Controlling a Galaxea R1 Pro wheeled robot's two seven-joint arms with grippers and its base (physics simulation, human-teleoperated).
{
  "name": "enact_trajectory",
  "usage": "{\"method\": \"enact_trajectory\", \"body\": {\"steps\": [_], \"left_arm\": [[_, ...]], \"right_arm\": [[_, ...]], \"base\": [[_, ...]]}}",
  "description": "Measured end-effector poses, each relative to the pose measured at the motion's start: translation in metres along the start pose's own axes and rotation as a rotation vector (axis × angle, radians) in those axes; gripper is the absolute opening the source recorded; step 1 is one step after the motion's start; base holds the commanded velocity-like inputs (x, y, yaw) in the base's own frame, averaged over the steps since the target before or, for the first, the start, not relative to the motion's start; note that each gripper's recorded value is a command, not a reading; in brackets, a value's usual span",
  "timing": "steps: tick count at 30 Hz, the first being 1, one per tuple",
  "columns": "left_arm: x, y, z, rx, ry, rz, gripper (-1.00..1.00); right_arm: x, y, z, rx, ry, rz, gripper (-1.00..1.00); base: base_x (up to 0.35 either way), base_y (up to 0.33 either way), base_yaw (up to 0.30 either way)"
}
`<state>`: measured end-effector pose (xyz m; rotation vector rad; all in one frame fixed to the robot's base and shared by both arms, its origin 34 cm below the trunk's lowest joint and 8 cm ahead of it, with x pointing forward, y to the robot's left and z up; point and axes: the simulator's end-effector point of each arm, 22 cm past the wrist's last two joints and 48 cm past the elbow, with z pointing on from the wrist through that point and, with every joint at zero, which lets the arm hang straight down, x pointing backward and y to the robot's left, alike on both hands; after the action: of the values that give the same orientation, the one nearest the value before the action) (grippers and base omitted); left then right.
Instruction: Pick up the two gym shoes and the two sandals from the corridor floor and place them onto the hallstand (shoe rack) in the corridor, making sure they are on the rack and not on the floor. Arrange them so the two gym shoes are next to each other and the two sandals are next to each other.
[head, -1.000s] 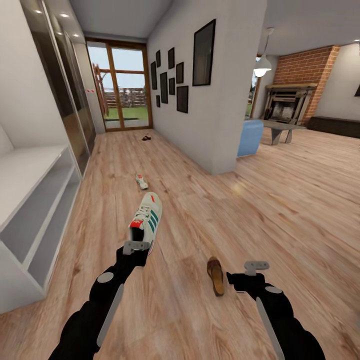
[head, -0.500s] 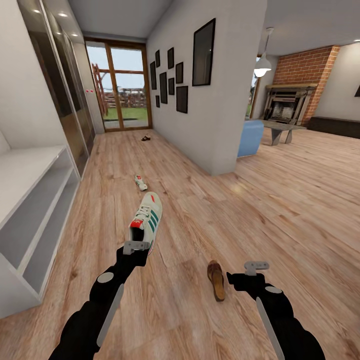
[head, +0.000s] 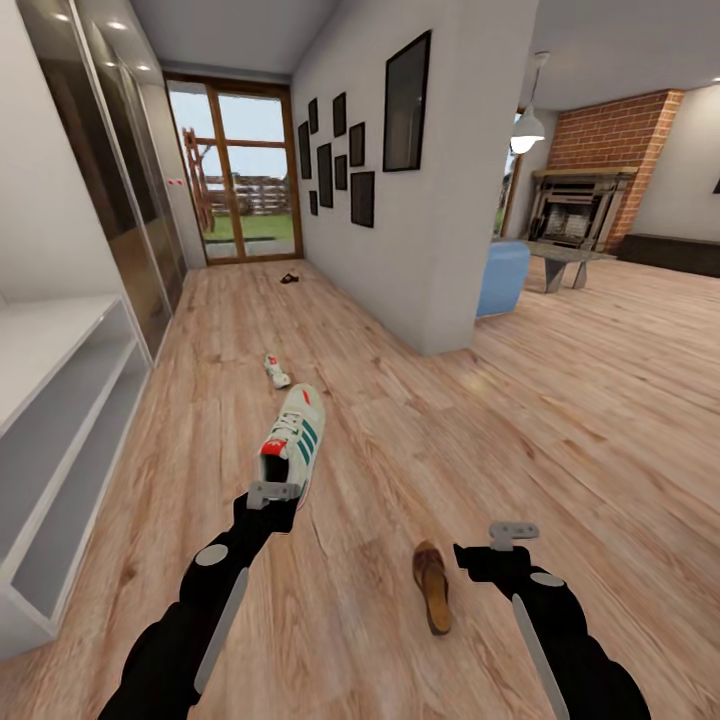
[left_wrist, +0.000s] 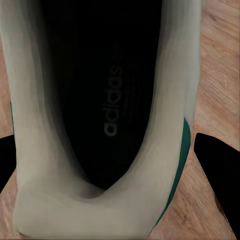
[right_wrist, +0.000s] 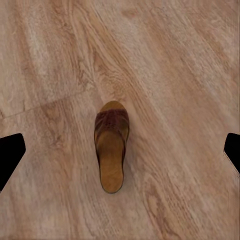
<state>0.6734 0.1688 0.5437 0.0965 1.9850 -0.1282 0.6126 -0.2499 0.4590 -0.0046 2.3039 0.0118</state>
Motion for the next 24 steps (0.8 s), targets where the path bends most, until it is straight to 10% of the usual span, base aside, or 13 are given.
{"method": "enact_trajectory", "body": {"steps": [24], "left_arm": [[-0.0011, -0.0087, 0.0005, 0.009, -0.002, -0.01, -1.0]], "right_arm": [[0.0033, 0.001, 0.0014, 0.0, 0.007, -0.002, 1.0]], "base": [[0.147, -0.068, 0.0]]}}
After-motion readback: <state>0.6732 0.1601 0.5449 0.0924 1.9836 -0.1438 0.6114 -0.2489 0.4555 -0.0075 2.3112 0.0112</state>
